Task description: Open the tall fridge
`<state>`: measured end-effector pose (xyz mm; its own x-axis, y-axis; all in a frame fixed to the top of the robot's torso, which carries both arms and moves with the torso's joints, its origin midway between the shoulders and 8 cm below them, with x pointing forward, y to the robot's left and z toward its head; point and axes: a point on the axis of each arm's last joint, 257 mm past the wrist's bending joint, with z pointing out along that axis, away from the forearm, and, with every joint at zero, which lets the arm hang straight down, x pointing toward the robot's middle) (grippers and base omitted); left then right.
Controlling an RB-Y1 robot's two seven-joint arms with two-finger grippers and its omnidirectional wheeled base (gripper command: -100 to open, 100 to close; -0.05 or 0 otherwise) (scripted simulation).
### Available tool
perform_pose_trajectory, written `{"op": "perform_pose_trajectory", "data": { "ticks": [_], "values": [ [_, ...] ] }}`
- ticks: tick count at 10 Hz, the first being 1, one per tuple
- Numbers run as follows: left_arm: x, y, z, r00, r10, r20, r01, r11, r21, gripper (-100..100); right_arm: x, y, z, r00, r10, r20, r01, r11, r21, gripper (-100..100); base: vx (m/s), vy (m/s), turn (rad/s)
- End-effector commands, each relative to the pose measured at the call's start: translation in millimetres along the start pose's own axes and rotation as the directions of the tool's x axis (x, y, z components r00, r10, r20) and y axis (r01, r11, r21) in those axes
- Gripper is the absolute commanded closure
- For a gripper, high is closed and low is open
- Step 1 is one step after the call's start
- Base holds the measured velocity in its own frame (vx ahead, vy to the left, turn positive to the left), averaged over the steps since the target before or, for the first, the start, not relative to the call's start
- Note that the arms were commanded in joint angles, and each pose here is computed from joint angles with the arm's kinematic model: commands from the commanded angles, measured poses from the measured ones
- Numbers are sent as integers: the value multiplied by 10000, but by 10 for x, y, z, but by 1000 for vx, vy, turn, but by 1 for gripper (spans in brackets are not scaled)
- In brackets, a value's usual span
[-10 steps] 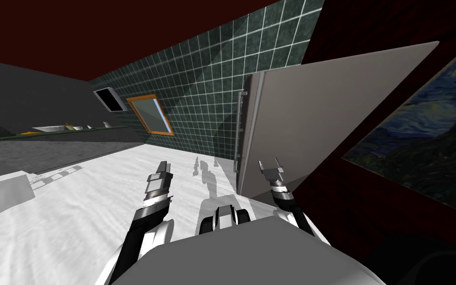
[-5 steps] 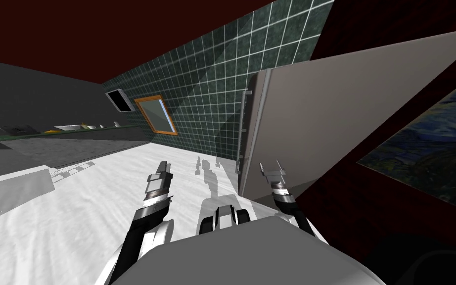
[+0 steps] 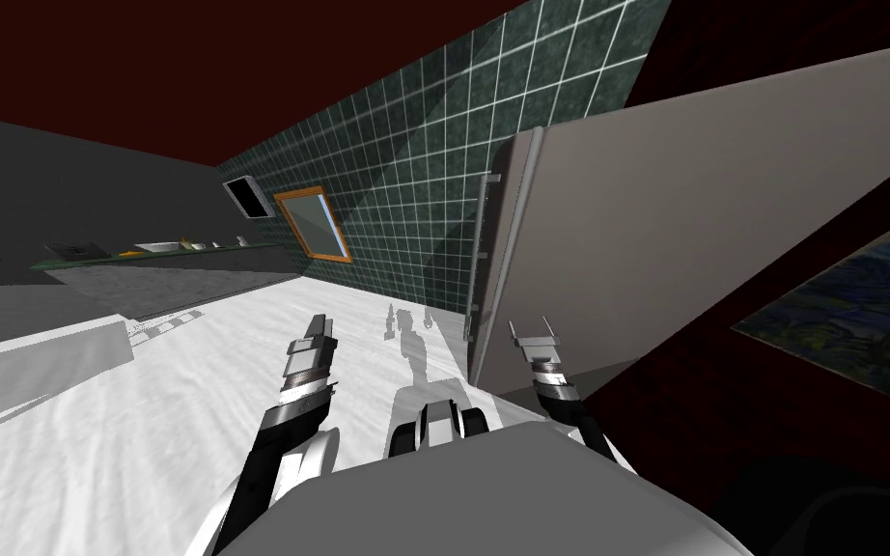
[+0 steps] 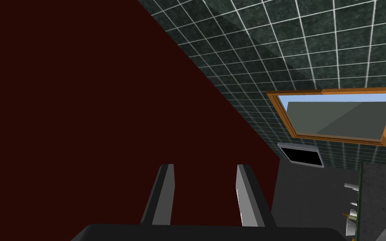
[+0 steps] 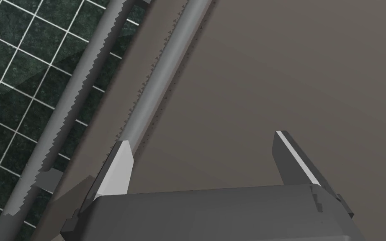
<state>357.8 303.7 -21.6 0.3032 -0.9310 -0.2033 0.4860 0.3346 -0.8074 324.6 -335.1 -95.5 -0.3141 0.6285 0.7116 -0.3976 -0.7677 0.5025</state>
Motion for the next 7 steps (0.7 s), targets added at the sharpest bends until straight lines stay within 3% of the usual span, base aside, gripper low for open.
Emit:
{"op": "perform_pose_trajectory", "data": {
  "ticks": [1,7],
  "values": [
    [0,0,0,10000,-1,0,1,10000,1,0,-108,10,-80,9948,969,310,-966,9953,-91,-100,40,5,96],
    [0,0,0,10000,-1,0,1,10000,1,0,-308,29,-243,9531,2911,835,-2881,9565,-453,-100,31,-1,82]
  ]
}}
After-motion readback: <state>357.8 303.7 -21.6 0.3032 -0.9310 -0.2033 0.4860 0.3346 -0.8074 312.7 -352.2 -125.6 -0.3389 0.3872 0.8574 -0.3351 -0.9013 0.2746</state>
